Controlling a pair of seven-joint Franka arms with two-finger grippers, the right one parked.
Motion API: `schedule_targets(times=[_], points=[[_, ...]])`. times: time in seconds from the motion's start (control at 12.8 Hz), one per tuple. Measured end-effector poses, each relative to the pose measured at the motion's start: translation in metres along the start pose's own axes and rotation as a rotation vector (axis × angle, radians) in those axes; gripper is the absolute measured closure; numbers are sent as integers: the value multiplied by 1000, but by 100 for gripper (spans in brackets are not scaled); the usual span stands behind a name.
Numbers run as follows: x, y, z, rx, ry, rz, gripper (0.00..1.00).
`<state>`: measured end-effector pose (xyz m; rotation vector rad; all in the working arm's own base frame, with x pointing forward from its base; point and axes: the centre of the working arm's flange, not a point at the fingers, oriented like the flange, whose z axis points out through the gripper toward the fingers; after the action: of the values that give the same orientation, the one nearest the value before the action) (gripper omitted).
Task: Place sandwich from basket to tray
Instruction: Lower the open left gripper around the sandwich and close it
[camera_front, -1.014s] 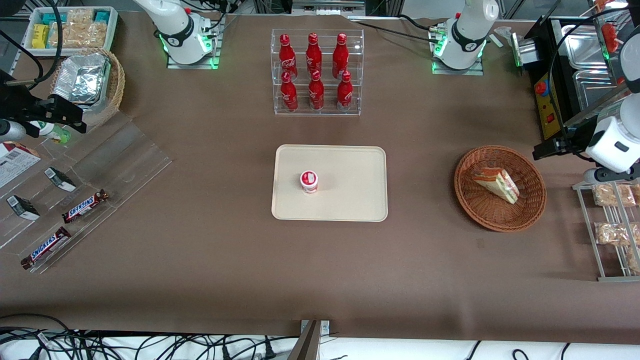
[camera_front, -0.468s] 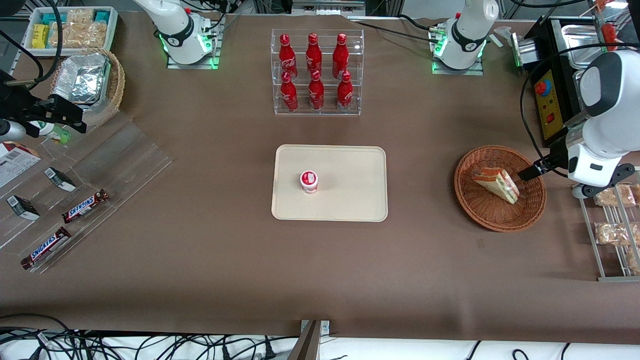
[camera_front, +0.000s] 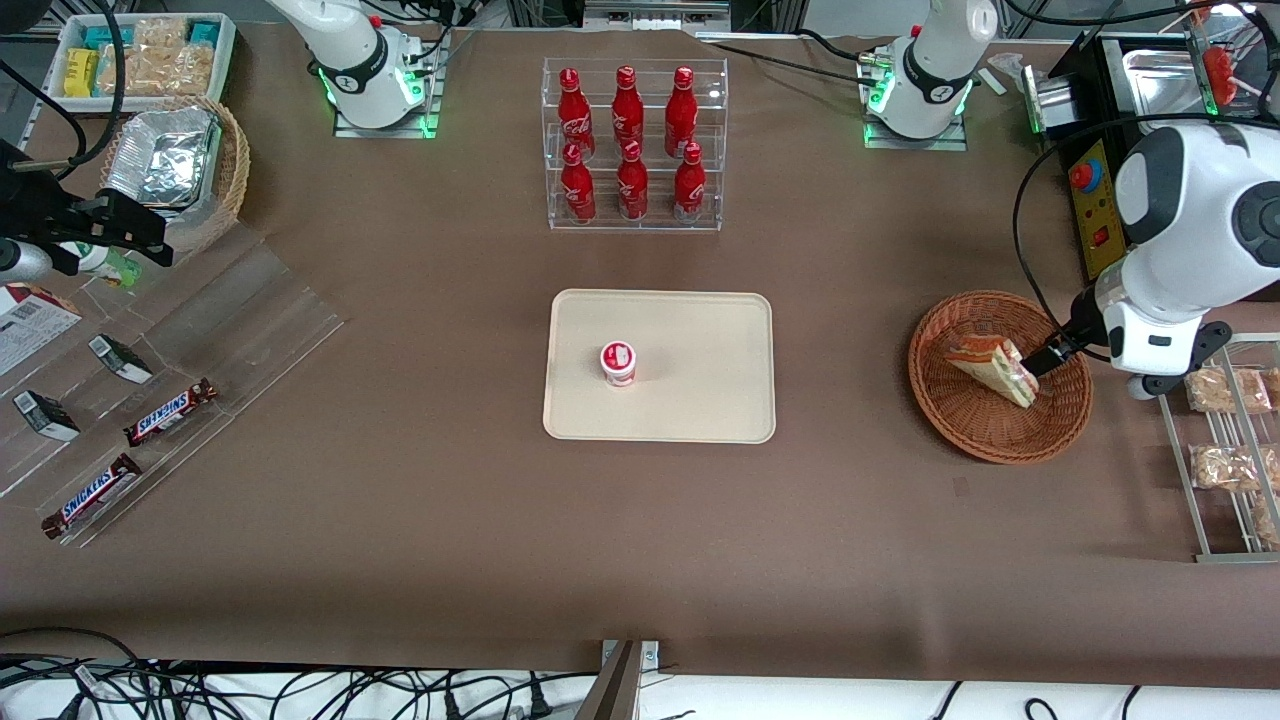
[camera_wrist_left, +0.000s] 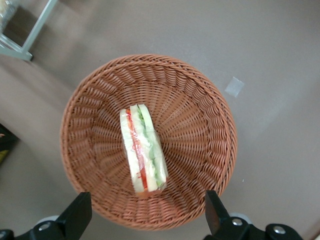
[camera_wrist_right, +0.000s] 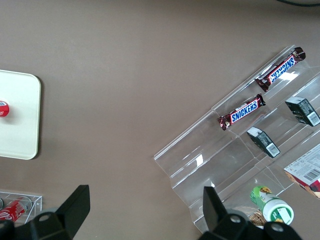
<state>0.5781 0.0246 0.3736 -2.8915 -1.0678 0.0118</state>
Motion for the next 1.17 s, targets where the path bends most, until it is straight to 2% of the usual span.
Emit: schedule_targets(times=[0.16, 0.31, 0.39, 0.78, 1.17], points=[[-3, 2, 21, 13, 14, -29, 0], [-5, 7, 40, 60, 42, -45, 0], [-8, 12, 49, 71, 47, -55, 0], [-17, 15, 80, 72, 58, -51, 0], [-31, 0, 112, 48, 85, -21, 0]])
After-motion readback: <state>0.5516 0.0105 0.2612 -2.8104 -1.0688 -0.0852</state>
